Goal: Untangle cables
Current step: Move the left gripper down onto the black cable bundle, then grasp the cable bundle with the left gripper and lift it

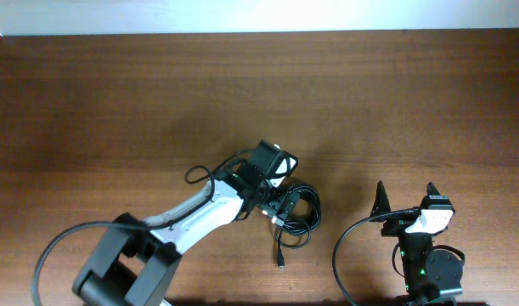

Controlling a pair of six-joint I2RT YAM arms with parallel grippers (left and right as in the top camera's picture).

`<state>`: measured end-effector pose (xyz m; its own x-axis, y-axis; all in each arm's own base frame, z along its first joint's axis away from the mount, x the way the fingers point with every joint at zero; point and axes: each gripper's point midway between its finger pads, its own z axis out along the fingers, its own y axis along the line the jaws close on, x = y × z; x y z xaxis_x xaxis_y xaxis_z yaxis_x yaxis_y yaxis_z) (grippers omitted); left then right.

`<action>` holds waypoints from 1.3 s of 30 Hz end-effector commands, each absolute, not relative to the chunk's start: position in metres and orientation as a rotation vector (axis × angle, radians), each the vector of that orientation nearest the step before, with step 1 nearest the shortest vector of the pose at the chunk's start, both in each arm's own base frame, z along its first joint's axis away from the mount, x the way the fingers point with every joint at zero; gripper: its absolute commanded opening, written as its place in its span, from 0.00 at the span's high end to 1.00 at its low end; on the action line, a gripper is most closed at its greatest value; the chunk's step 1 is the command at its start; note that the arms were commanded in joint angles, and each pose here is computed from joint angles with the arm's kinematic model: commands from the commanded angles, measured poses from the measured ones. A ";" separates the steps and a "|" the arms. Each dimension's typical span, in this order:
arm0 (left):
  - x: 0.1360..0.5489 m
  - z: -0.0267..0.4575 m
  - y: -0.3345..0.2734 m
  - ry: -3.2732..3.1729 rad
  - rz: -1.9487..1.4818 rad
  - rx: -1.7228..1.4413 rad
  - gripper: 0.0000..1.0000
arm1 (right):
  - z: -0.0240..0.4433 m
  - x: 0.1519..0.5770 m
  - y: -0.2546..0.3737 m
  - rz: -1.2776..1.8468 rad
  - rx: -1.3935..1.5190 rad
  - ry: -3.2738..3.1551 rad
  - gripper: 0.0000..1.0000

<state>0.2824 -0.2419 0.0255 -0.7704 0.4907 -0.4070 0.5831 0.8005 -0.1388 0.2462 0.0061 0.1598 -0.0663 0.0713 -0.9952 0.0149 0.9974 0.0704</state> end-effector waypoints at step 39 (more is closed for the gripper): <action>0.281 -0.022 -0.233 2.734 -0.222 0.814 0.55 | 0.157 0.246 0.003 0.032 0.079 1.640 0.01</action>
